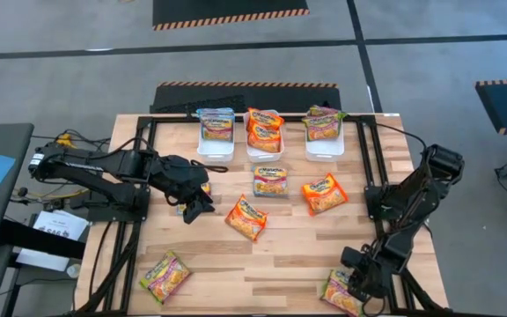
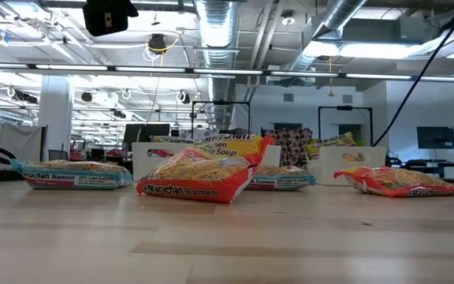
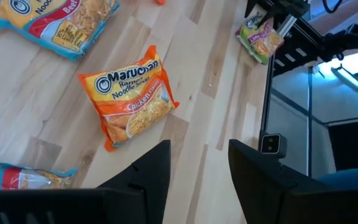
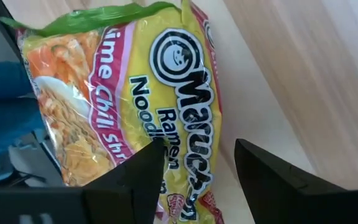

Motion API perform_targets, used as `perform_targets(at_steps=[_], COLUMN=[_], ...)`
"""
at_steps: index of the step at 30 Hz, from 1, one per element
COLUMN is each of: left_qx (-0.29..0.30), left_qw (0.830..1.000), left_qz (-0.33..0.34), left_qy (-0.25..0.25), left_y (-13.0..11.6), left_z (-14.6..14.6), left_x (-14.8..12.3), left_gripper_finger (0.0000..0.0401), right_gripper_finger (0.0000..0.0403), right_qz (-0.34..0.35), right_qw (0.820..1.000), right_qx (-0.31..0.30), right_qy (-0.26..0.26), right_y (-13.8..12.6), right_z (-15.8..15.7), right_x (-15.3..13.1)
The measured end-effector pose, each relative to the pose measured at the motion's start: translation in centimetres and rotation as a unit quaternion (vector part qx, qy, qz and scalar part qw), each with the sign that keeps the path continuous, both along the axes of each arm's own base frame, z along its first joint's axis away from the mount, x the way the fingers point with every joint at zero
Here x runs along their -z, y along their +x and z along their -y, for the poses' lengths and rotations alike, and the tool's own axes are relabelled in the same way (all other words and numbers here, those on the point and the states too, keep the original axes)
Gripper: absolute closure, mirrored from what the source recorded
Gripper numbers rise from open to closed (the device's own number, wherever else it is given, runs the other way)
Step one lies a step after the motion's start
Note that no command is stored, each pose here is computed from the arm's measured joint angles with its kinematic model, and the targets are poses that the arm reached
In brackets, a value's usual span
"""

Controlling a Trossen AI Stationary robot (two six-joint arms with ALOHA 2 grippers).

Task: Sort Maruchan noodles
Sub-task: Put the green noodle pack into the right white bin

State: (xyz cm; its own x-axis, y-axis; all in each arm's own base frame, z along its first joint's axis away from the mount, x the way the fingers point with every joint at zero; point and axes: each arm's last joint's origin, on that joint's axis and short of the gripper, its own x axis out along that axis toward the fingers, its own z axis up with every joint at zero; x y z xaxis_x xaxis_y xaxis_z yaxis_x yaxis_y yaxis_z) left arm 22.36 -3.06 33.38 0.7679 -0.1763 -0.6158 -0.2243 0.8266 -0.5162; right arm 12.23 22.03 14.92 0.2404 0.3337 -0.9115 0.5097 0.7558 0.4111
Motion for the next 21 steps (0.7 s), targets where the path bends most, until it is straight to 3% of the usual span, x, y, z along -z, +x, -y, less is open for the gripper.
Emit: perform_targets(at_steps=[5, 13, 21], left_qx=[0.002, 0.002, 0.006], left_qw=[1.0, 1.0, 1.0], left_qz=[0.0, -0.006, -0.028], left_qy=[0.003, 0.003, 0.0], left_y=[0.0, -0.1, -0.3], left_z=[0.0, 0.0, 0.0], left_x=[0.0, 0.1, 0.4], left_gripper_finger=[0.0253, 0.0253, 0.0253], right_gripper_finger=[0.0224, 0.0378, 0.0397], right_qz=[0.001, -0.01, -0.002], right_qw=[1.0, 0.997, 0.994], right_qx=[0.015, 0.062, 0.096], right_qy=[0.013, 0.052, 0.06], right_y=[0.8, 2.5, 4.2], right_z=[0.2, 0.7, 1.5], right_x=[-0.1, -0.3, -0.9])
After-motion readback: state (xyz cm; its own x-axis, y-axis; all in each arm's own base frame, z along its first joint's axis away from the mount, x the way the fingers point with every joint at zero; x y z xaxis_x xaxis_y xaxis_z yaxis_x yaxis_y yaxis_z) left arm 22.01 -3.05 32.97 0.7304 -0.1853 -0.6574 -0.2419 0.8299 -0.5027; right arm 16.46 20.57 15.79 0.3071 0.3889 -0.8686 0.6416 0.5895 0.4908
